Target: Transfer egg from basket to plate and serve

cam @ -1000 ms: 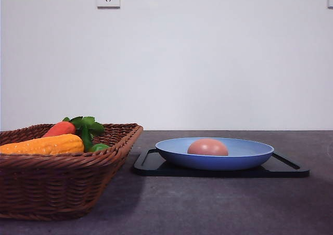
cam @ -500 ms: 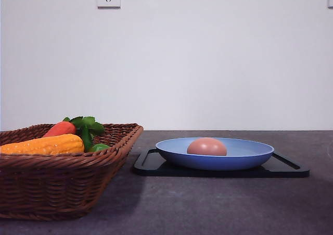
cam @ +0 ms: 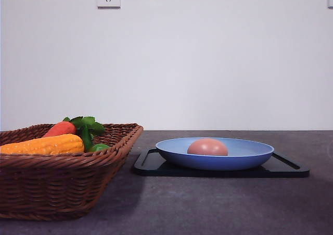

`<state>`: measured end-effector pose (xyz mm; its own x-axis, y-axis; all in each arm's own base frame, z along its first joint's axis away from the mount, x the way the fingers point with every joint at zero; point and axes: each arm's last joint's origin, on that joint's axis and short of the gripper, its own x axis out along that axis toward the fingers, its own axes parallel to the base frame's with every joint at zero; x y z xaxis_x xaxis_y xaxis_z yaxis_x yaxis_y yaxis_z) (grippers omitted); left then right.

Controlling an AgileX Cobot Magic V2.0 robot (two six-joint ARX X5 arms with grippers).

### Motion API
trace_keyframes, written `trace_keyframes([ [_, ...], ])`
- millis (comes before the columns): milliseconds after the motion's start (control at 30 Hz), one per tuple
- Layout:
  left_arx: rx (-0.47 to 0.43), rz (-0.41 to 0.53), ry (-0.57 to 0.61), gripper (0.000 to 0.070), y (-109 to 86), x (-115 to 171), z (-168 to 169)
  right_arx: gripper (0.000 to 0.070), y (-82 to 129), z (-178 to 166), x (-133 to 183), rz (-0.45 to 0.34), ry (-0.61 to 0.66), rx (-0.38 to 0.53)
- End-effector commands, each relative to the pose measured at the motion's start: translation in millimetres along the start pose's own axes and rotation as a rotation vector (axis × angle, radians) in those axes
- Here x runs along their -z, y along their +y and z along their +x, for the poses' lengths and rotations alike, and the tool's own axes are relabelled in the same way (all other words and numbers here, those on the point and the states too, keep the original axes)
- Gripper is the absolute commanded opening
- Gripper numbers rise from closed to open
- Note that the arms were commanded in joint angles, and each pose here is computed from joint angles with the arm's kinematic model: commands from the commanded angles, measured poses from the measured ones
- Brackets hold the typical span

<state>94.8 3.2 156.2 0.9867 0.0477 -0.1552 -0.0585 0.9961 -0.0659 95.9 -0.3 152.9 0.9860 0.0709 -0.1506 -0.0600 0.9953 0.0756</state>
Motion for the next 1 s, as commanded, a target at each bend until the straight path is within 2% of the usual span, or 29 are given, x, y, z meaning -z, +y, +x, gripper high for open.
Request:
trace_keyframes([
  [0, 0.0, -0.002, 0.016, 0.0, 0.5, 8.1, 2.7, 0.0, -0.2, 0.5, 1.5, 0.015, -0.001, 0.003],
  [967, 0.0, -0.002, 0.016, 0.0, 0.5, 8.1, 2.7, 0.0, -0.2, 0.5, 1.5, 0.015, -0.001, 0.003],
])
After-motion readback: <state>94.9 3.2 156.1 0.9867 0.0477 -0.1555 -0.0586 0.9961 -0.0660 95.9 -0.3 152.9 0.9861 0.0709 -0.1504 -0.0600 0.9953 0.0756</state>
